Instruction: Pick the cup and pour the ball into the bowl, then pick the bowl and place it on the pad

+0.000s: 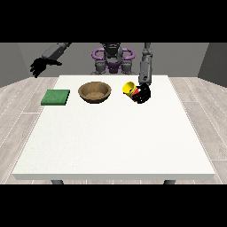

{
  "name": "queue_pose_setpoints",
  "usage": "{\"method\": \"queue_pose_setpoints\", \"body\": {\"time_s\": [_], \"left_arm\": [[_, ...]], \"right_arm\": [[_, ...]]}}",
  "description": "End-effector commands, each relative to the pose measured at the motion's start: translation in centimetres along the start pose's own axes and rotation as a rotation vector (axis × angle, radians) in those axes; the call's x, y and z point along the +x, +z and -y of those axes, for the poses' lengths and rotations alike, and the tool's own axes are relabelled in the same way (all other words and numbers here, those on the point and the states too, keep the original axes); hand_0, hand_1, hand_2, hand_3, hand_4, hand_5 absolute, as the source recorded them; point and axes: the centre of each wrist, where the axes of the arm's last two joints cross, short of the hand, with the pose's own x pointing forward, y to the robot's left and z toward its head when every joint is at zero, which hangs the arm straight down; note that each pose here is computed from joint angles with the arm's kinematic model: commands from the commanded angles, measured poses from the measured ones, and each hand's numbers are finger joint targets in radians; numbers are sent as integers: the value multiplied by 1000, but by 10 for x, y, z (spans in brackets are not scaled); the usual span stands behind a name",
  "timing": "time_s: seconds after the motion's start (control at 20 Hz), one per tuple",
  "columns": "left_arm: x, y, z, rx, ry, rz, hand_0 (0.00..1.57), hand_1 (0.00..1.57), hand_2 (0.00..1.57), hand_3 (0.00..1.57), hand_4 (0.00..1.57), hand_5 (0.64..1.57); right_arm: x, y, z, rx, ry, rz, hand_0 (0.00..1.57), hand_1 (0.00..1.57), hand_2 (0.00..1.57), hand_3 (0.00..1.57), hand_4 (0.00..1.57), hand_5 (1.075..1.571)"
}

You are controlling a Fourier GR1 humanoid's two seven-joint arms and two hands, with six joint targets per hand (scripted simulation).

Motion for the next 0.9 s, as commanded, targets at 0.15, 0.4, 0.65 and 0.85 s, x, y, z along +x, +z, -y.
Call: {"method": "queue_pose_setpoints", "body": {"time_s": [0.15, 0.4, 0.65, 0.85], "left_arm": [[27, -10, 27, -144, -190, 2, 1374, 1374, 1571, 1571, 1015, 1531], [64, -10, 73, -270, -305, 31, 1395, 1395, 1571, 1571, 1113, 1567], [84, -1, 101, -359, -465, 92, 1346, 1346, 1571, 1571, 1048, 1569], [114, 19, 126, -447, -439, 74, 1346, 1346, 1571, 1571, 1048, 1569]], "right_arm": [[-34, 42, 30, -79, 23, -172, 0, 0, 0, 0, 0, 1558], [-49, 65, 44, -174, 35, -269, 0, 0, 136, 0, 0, 1560], [-53, 83, 59, -204, 32, -320, 0, 0, 0, 0, 0, 1558], [-63, 127, 74, -281, 49, -355, 0, 0, 83, 0, 0, 1554]]}}
